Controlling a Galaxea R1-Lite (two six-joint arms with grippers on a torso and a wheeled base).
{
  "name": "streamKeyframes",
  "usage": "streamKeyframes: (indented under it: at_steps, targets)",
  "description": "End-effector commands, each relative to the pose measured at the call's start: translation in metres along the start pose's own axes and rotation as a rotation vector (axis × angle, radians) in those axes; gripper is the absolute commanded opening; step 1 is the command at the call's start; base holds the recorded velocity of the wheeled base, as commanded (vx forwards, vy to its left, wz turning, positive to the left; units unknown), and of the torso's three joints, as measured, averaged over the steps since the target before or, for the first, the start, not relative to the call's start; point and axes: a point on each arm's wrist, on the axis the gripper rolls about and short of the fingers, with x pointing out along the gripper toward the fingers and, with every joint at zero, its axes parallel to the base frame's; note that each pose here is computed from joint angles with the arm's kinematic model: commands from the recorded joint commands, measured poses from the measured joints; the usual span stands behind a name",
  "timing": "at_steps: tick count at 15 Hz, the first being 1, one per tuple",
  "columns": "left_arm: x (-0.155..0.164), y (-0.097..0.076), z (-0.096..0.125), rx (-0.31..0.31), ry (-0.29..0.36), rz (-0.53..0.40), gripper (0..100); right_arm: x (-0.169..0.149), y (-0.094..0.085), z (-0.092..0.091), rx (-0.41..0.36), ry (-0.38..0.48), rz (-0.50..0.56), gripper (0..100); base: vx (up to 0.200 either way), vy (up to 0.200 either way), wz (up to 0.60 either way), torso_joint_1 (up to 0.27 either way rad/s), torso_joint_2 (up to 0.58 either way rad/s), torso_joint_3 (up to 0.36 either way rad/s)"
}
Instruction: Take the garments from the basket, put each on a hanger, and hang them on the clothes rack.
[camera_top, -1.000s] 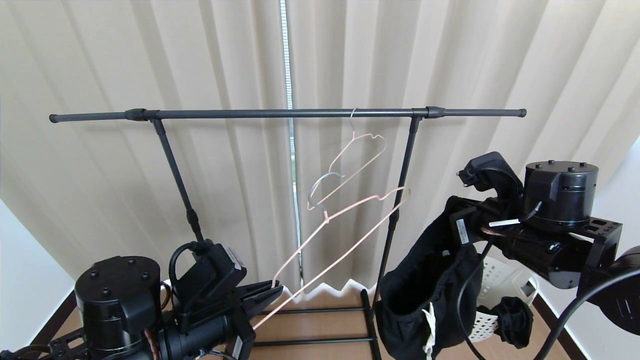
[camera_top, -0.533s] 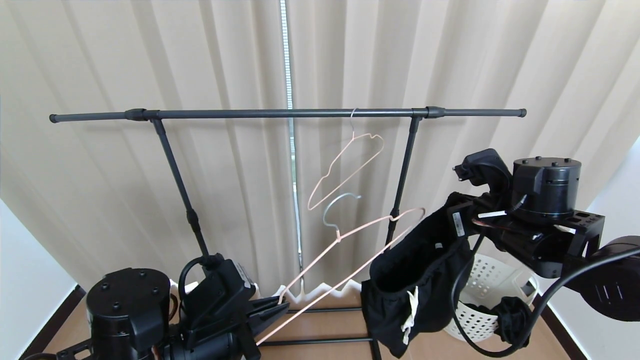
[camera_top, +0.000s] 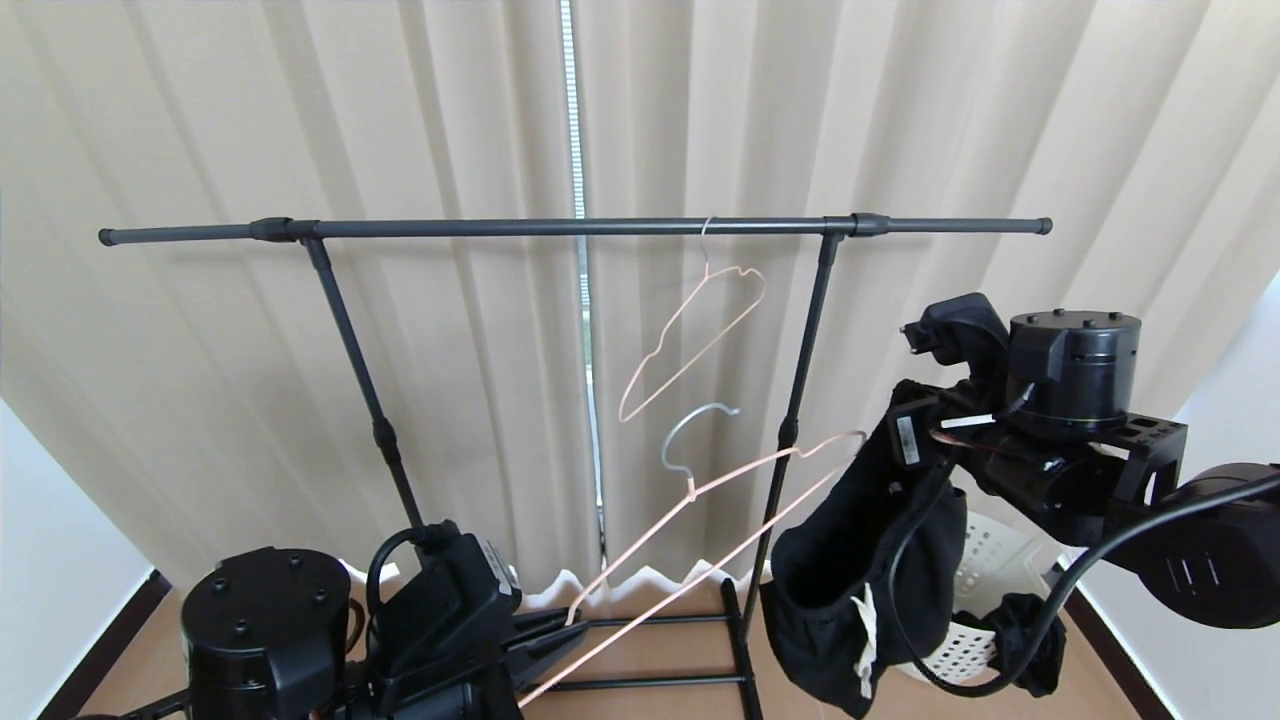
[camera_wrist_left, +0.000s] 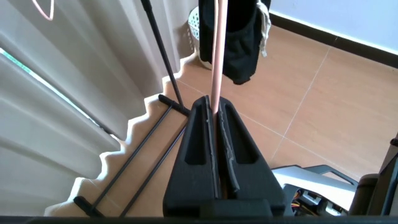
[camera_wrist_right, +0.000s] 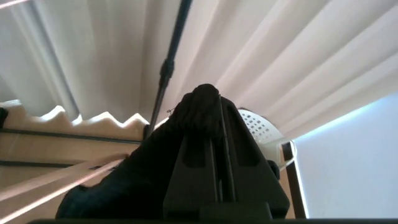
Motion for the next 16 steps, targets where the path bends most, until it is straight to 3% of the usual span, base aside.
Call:
streamKeyframes:
  at_steps: [1, 6, 12, 16]
  targets:
    - [0.000, 0.000, 0.000, 0.002, -0.001, 0.000, 0, 0.012, 0.005, -0.003, 0.005, 0.018, -0.045, 0, 0.000, 0.000, 0.00, 0.000, 0.00, 0.000]
    - [-0.001, -0.002, 0.000, 0.004, 0.000, -0.006, 0, 0.014, 0.005, -0.001, 0.033, -0.006, -0.062, 0, 0.000, 0.000, 0.00, 0.000, 0.00, 0.000]
    - [0.002, -0.001, 0.001, -0.003, -0.004, -0.002, 0, -0.010, 0.027, 0.006, 0.045, -0.044, 0.027, 0, 0.000, 0.000, 0.00, 0.000, 0.00, 0.000]
    - [0.005, -0.001, 0.000, -0.008, 0.005, -0.004, 0, -0.021, 0.031, 0.008, 0.040, -0.058, 0.057, 0, 0.000, 0.000, 0.00, 0.000, 0.00, 0.000]
